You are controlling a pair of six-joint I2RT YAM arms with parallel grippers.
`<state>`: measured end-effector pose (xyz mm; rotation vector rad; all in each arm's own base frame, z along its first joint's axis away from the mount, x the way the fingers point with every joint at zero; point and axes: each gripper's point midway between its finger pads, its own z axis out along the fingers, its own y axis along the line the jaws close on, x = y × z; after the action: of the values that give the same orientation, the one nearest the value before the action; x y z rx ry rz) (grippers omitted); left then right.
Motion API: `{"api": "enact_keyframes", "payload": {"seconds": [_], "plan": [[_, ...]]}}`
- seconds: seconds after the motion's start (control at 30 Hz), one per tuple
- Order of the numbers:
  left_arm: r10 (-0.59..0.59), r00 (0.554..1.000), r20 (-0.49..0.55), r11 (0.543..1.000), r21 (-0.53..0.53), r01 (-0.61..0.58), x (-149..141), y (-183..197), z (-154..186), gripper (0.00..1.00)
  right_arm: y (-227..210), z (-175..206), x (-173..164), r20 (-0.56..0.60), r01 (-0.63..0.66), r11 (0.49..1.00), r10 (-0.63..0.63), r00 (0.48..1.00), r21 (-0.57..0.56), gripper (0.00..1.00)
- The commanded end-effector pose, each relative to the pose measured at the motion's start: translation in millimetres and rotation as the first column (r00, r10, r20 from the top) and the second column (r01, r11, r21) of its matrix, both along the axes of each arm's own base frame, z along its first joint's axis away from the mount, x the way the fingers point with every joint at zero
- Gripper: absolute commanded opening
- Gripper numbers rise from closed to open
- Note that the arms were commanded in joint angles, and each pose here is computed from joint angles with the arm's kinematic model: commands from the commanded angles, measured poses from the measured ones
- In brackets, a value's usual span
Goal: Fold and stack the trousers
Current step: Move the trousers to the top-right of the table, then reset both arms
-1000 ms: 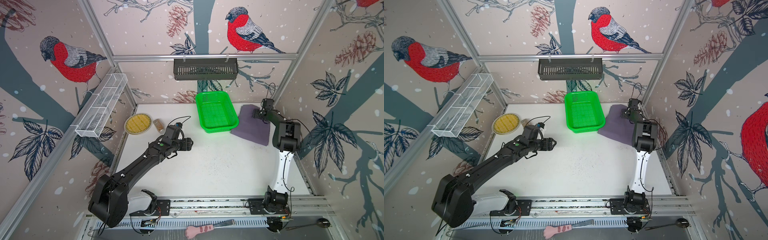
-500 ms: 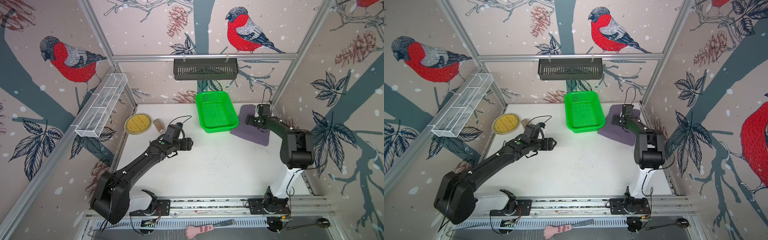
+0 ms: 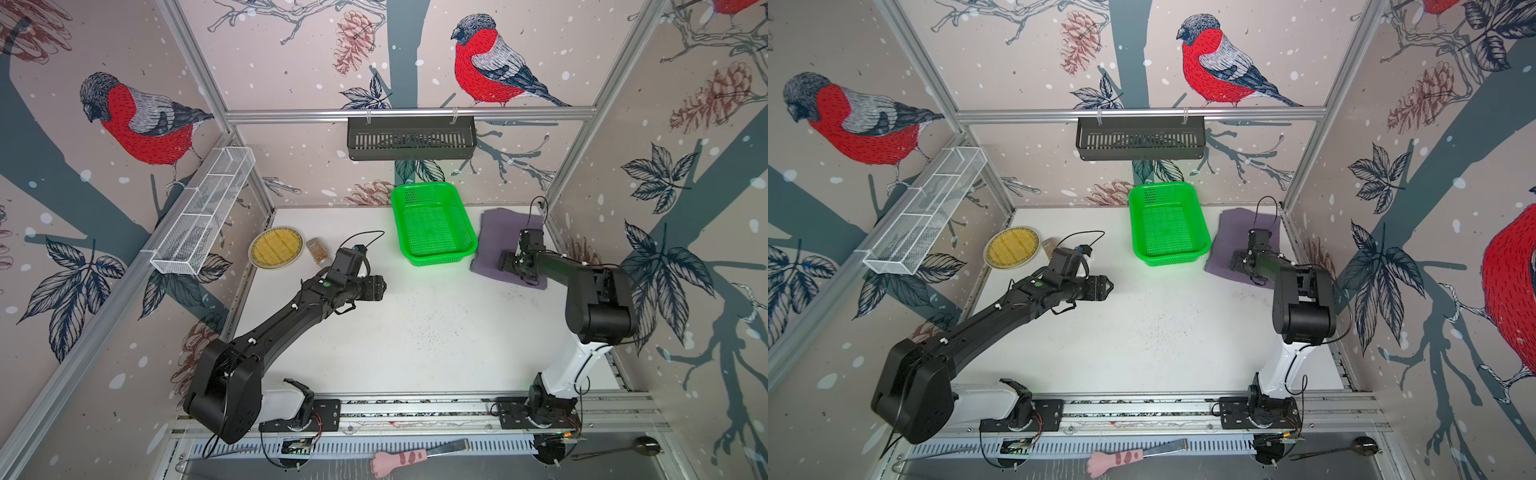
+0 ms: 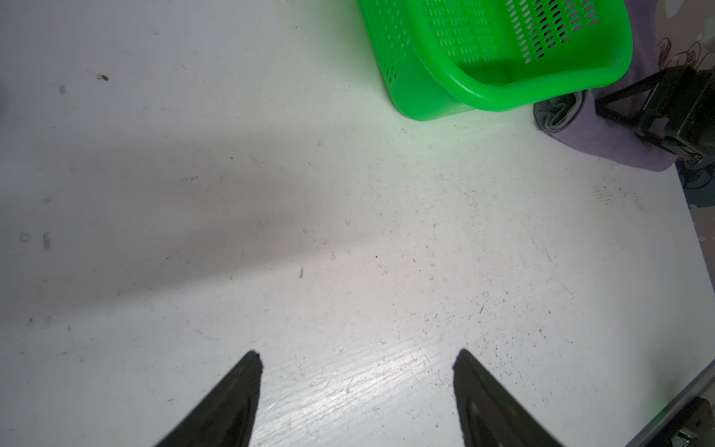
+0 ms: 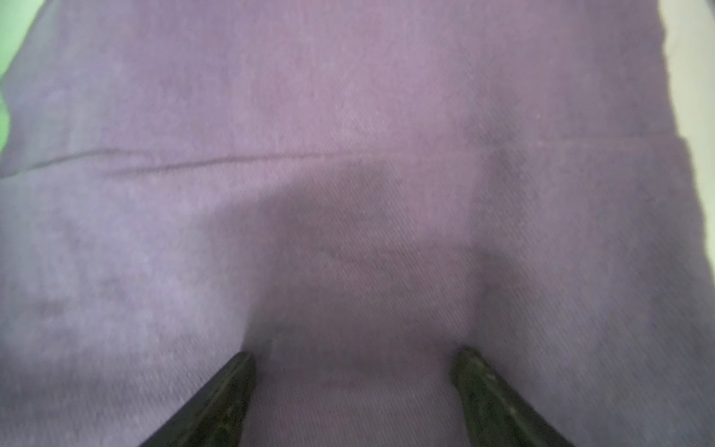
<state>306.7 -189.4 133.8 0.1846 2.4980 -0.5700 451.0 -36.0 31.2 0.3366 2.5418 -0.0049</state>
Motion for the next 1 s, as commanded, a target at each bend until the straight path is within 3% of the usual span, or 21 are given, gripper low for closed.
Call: {"api": "enact_keyframes", "payload": {"seconds": [0.0,0.37,0.47,0.57,0.63,0.77,0.9,0.97], "plan": [[-0.008,1.0,0.007,1.0,-0.008,0.008,1.7,-1.9,4.0,0.78,-13.5,-4.4,11.3,-0.032,-0.094,0.991,0.092,0.995,-0.095,0.84],[0.017,0.997,0.071,1.0,0.009,-0.017,9.2,4.5,22.3,0.79,-56.3,-8.1,60.7,-0.025,-0.086,0.988,0.083,0.996,-0.129,0.84],[0.023,0.991,0.133,1.0,0.018,-0.025,16.9,10.2,33.0,0.8,-49.7,16.1,68.0,0.035,-0.109,0.985,0.114,0.993,-0.133,0.85],[0.052,0.977,0.209,0.998,0.028,-0.059,29.8,21.7,44.3,0.91,-42.9,51.0,69.8,0.112,-0.119,0.982,0.136,0.984,-0.144,0.86],[0.083,0.955,0.285,0.992,0.064,-0.105,39.7,34.8,49.3,0.96,-33.6,79.0,65.9,0.187,-0.128,0.982,0.153,0.97,-0.139,0.88],[0.165,0.897,0.409,0.962,0.133,-0.238,58.5,72.9,46.8,0.97,-9.4,113.6,43.8,0.338,-0.15,0.985,0.17,0.926,-0.086,0.92],[0.314,0.797,0.516,0.874,0.171,-0.455,66.9,131.3,33.2,0.97,16.8,126.0,8.8,0.477,-0.152,0.987,0.155,0.865,-0.044,1.0],[0.367,0.74,0.563,0.838,0.145,-0.525,68.0,154.7,29.1,0.97,23.7,121.1,-9.7,0.512,-0.122,0.988,0.152,0.845,-0.091,0.99]]}}
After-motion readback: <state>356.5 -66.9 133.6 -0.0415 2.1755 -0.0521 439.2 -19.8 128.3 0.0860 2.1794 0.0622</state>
